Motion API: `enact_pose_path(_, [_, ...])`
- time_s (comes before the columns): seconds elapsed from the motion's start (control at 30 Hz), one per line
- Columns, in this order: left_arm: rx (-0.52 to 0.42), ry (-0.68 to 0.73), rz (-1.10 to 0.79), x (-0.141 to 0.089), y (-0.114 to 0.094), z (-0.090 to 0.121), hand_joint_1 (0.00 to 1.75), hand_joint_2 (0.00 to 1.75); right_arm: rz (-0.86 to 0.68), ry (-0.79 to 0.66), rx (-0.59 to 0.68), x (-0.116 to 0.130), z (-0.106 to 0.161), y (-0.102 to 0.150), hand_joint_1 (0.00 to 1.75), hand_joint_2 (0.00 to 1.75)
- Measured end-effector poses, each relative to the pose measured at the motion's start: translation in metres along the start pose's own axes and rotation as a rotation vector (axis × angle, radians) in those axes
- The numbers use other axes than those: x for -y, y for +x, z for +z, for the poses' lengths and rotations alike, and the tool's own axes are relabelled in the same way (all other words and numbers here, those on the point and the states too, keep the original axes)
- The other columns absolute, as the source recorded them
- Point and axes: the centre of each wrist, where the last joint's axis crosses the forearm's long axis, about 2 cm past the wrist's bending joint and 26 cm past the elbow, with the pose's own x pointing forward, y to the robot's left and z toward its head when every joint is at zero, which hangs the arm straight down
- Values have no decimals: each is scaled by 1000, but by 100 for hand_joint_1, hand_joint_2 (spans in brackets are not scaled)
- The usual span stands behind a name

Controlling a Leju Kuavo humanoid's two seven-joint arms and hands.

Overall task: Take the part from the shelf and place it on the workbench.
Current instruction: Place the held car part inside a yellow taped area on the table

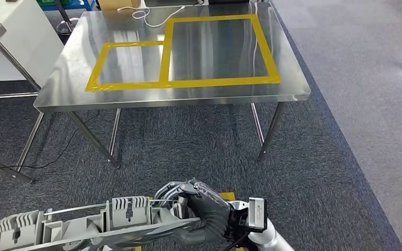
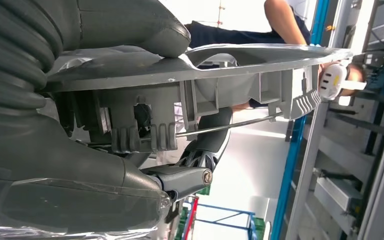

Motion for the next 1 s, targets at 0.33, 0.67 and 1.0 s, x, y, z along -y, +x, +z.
enact_pose_path(0.33, [2, 4, -5, -2, -1, 0, 0, 0, 35, 4, -29, 3, 0, -1, 175, 175])
enact_pose_path(0.67, [14, 0, -4, 0, 0, 0, 0, 0, 72, 12, -37, 8, -1, 1, 175, 175])
enact_pose_path(1.0, [28, -2, -2, 1, 4, -2, 0, 0, 66, 13, -19, 10, -5, 3, 175, 175])
